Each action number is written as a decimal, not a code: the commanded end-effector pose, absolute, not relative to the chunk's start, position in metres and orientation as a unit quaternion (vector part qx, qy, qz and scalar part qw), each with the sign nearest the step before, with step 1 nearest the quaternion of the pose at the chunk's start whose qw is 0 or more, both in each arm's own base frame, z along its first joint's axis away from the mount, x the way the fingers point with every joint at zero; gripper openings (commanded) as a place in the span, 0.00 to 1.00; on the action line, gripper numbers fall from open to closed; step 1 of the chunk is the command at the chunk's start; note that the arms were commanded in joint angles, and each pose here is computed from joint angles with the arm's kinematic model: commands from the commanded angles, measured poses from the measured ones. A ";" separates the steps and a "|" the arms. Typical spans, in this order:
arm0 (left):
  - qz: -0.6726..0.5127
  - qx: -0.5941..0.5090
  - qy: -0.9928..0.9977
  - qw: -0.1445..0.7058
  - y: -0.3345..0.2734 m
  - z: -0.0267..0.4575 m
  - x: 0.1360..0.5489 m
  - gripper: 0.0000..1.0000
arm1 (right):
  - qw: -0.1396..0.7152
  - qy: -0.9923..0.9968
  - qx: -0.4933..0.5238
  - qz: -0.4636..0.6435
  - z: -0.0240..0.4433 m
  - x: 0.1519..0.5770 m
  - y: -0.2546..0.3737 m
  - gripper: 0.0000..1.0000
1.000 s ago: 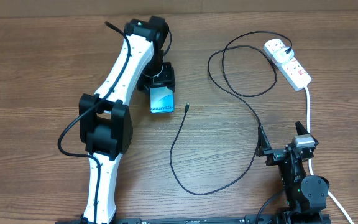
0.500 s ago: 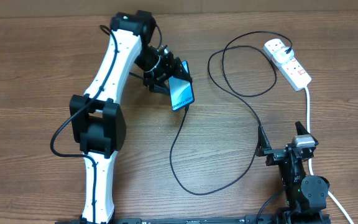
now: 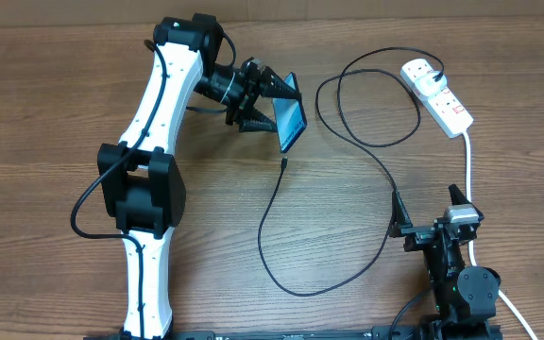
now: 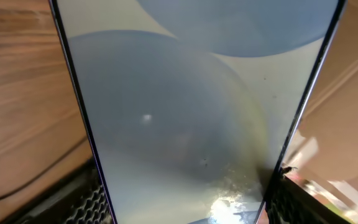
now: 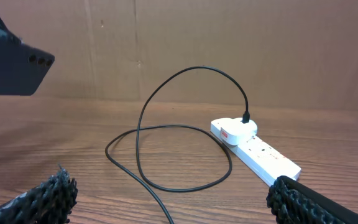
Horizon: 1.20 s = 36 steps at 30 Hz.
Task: Plug charger to phone and switch on socket
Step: 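Lift the phone upright with the left gripper toward the center, then move the right gripper toward the cable end beside the phone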
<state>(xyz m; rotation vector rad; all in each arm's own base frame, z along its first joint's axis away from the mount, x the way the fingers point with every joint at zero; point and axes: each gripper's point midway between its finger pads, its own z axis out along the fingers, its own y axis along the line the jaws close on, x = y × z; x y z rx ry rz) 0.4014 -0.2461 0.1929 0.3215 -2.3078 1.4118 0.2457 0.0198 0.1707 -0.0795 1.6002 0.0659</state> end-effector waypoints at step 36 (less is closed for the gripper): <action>0.573 0.135 -0.774 0.234 -0.254 0.233 0.405 0.51 | 0.348 0.786 -0.118 0.497 0.363 0.254 0.170 0.78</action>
